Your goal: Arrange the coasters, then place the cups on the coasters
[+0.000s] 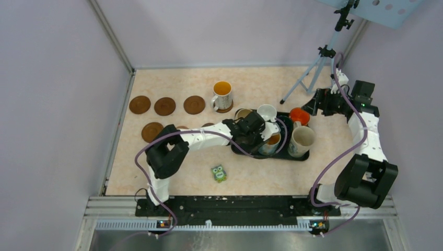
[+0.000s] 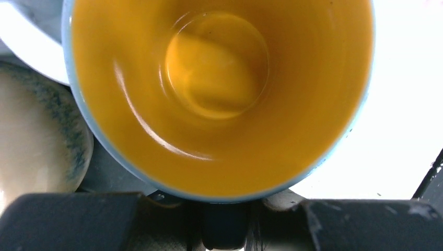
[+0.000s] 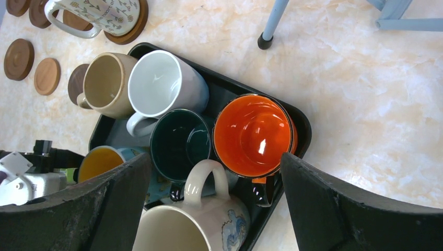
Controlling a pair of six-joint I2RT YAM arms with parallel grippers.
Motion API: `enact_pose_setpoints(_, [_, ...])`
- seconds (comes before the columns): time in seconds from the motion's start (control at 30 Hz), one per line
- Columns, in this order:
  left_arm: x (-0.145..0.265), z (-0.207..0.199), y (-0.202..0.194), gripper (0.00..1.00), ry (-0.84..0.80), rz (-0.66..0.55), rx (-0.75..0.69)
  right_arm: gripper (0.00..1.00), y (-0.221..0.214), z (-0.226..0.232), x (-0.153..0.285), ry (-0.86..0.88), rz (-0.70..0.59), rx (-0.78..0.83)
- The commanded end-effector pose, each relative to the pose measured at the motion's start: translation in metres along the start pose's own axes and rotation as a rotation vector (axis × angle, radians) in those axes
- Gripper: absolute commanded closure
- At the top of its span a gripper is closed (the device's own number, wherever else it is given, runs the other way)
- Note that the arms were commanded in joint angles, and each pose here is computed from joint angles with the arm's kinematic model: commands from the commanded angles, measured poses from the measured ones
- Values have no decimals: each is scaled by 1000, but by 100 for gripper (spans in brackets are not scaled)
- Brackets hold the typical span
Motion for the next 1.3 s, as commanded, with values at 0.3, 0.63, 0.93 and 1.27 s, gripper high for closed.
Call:
enact_pose_setpoints(0.3, [89,6,52,100,-42,-301,-58,8,5,4,5,8,-35,44])
enact_pose_setpoints(0.63, [166,41,71,100,39,-473,-11,8,4,4,4,8,-32,41])
enact_pose_setpoints(0.93, [267,105,50,100,307,-570,96,8,3,3,2,21,-25,33])
enact_pose_setpoints(1.27, [312,181,-12,100,550,-477,111,8,2,3,1,29,-18,27])
Point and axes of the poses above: each gripper's point midway between its finger pads, its own x axis back along the fingers, its own z axis along the line the jaws close on, y = z × x, the point moved 8 cm from there along x, back along the fingers, and after that the axes turned 8 degrees about -x, right-handed, at the moved point
